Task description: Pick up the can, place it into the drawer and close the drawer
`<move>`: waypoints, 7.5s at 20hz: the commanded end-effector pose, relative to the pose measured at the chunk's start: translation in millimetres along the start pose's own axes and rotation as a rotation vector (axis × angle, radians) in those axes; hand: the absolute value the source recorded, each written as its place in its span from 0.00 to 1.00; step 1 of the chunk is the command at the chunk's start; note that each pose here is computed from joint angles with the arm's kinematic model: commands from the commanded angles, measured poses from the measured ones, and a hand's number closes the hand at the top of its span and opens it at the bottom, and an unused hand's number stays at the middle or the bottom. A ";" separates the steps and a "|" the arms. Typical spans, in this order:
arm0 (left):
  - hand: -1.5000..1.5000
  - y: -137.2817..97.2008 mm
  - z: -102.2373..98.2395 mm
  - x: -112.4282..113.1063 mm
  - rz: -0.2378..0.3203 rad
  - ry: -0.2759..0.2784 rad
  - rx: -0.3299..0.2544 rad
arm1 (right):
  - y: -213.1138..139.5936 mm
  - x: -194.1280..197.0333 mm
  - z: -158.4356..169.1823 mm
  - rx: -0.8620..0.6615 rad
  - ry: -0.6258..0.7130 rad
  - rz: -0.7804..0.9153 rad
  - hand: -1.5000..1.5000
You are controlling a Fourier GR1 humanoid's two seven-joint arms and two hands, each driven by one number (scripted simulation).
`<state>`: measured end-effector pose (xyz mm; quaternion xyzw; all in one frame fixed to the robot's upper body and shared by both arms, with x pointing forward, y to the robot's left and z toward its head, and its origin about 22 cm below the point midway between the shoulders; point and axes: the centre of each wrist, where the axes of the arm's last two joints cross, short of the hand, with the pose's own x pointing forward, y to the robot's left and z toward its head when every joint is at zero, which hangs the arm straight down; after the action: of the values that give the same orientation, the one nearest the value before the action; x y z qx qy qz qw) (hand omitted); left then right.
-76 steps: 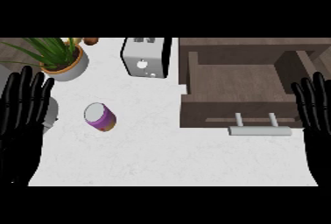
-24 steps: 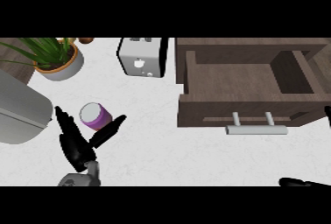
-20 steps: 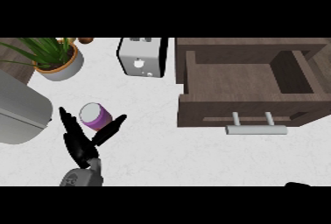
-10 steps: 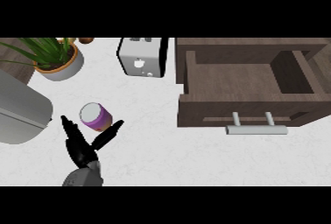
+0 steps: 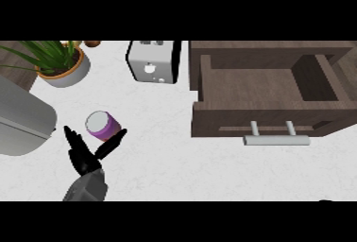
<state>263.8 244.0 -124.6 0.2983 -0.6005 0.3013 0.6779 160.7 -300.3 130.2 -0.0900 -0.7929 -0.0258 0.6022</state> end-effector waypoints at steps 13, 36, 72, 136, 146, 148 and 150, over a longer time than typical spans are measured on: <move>0.00 -28.7 -21.9 1.3 0.045 -0.038 -0.155 | 5.3 7.1 -10.5 -0.020 -0.018 -0.015 0.00; 1.00 -93.3 -21.9 45.1 0.137 -0.118 -0.861 | -1.7 7.9 -13.6 -0.034 -0.048 0.018 0.00; 1.00 -251.8 112.5 360.7 0.027 -0.266 -1.049 | 13.1 31.9 -9.4 -0.048 -0.063 0.039 0.00; 0.00 -279.4 109.2 378.5 0.027 -0.259 -0.848 | 134.4 -72.8 -145.4 0.279 -0.318 1.035 0.00; 0.00 -264.2 80.5 393.9 0.016 -0.275 -0.804 | 144.1 -119.4 -192.3 0.172 -0.273 1.109 0.00; 0.00 -259.8 71.7 383.6 0.024 -0.259 -0.820 | 159.7 -116.6 -197.7 0.122 -0.310 1.125 0.00; 0.00 -260.1 79.8 393.1 0.023 -0.263 -0.815 | 157.1 -110.9 -212.9 0.077 -0.312 1.133 0.00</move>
<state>452.3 31.0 261.0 0.0345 -0.7559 0.0064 0.6538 402.6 -191.5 65.2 -0.4558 -0.7020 0.3601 0.4121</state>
